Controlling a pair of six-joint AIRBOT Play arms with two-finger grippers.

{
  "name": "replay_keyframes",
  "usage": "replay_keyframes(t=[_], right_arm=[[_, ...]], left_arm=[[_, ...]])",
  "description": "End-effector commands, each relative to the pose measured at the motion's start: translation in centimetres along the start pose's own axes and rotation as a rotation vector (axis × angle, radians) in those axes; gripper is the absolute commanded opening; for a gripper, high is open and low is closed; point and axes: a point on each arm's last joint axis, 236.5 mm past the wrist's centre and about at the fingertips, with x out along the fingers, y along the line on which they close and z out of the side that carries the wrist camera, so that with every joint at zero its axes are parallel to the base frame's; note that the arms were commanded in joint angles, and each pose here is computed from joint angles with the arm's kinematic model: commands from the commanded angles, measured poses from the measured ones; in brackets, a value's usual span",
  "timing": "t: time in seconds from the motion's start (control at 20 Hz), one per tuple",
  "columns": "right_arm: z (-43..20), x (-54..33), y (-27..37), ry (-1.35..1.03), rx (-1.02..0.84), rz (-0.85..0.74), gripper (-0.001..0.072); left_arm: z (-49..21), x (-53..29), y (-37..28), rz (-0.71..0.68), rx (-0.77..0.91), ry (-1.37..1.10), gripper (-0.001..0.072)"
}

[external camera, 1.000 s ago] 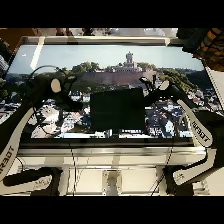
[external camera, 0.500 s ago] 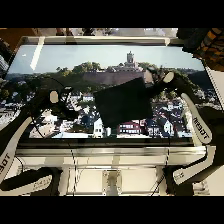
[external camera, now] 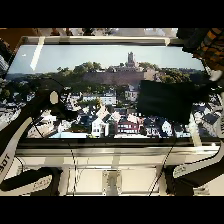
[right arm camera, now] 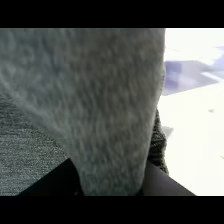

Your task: Fold the clothes and pants, and hang the long-sleeved shirts on hangers.

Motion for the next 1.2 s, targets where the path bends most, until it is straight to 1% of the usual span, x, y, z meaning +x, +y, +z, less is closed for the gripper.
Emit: replay_keyframes(t=[0.0, 0.15, 0.2, 0.25, 0.3, 0.4, 0.45, 0.55, 0.65, 0.7, 0.75, 0.8, 0.85, 0.95, 1.15], right_arm=[[-5.0, -1.0, -11.5, 0.112, 0.222, -0.086, 0.0023], [-9.2, -1.7, -17.7, 0.150, 0.384, -0.066, 0.0025], [-10.9, -2.0, -19.4, 0.167, 0.440, -0.055, 0.0087], [-12.4, -2.2, -20.7, 0.184, 0.494, -0.044, 0.0231], [-14.1, -2.4, -22.0, 0.199, 0.548, -0.031, 0.0345], [-16.7, -3.0, -23.8, 0.218, 0.634, -0.011, 0.0382], [-17.5, -3.6, -24.5, 0.204, 0.665, -0.010, 0.0382], [-17.4, -5.6, -25.8, 0.100, 0.706, -0.020, 0.0382], [-14.4, -8.9, -25.8, -0.101, 0.690, -0.009, 0.0380], [-12.3, -10.8, -24.7, -0.203, 0.664, 0.026, 0.0360], [-10.2, -12.7, -22.9, -0.293, 0.621, 0.079, 0.0239], [-8.4, -14.5, -20.7, -0.363, 0.568, 0.135, 0.0095], [-6.8, -16.2, -18.1, -0.418, 0.506, 0.189, 0.0024], [-5.1, -18.2, -12.8, -0.440, 0.387, 0.246, 0.0024], [-4.1, -18.7, -1.5, -0.375, 0.098, 0.279, 0.0024]], left_arm=[[0.0, 0.0, 0.1, 0.002, -0.010, -0.001, 0.0220], [0.2, 0.0, 0.1, 0.002, -0.011, -0.008, 0.0220], [0.4, 0.0, 0.1, 0.002, -0.011, -0.017, 0.0220], [0.6, 0.0, 0.1, 0.003, -0.011, -0.027, 0.0221], [0.8, 0.0, 0.1, 0.003, -0.011, -0.036, 0.0221], [1.2, 0.0, 0.1, 0.004, -0.010, -0.053, 0.0223], [1.2, 0.0, 0.1, 0.004, -0.010, -0.053, 0.0224], [1.2, 0.0, 0.1, 0.004, -0.010, -0.053, 0.0224], [1.2, 0.0, 0.1, 0.004, -0.010, -0.053, 0.0224], [1.2, 0.0, 0.1, 0.004, -0.010, -0.053, 0.0224], [1.2, 0.0, 0.1, 0.004, -0.010, -0.053, 0.0223], [1.2, 0.0, 0.1, 0.004, -0.010, -0.052, 0.0223], [1.2, 0.0, 0.1, 0.004, -0.010, -0.052, 0.0224], [1.2, 0.0, 0.1, 0.003, -0.010, -0.051, 0.0223], [1.2, 0.0, 0.1, 0.003, -0.010, -0.050, 0.0223]])
